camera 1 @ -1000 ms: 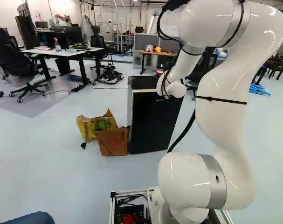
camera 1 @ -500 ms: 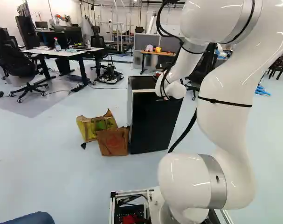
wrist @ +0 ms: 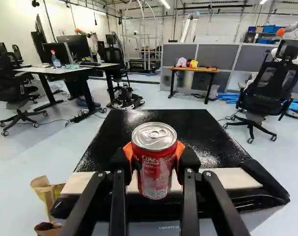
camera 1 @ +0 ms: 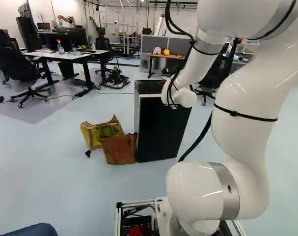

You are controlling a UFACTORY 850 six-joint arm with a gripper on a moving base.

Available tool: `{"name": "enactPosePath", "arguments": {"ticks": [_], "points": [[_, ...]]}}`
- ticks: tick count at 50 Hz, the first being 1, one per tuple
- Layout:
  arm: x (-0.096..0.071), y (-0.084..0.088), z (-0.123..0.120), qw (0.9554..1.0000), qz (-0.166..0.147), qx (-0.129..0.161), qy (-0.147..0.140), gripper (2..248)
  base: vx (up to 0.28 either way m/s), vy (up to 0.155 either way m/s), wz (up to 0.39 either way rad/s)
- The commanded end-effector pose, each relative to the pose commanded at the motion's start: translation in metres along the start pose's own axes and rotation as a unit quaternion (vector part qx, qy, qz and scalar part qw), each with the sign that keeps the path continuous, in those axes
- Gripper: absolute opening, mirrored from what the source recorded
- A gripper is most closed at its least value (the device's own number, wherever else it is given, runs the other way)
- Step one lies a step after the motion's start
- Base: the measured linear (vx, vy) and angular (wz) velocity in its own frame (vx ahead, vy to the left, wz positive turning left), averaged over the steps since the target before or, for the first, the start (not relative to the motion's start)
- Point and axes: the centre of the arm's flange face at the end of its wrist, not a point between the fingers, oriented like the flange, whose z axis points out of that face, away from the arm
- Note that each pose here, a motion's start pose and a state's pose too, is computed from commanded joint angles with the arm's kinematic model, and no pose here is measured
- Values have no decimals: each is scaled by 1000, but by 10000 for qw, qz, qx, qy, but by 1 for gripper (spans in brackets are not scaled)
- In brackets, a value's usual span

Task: Grab a drink from the fridge

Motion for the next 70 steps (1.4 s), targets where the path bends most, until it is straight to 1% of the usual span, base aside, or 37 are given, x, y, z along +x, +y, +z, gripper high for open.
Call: {"name": "enactPosePath", "arguments": {"ticks": [11, 24, 40, 55, 70], "points": [[-7, -14, -34, 9999, 24, -16, -127, 100, 0, 0, 0], [-19, -30, -77, 9996, 51, -35, -293, 100, 0, 0, 0], [-36, -44, -120, 9989, 74, -51, -463, 100, 0, 0, 0], [-52, -51, -152, 9982, 88, -61, -588, 100, 0, 0, 0], [-64, -56, -173, 9976, 97, -68, -677, 100, 0, 0, 0]]}}
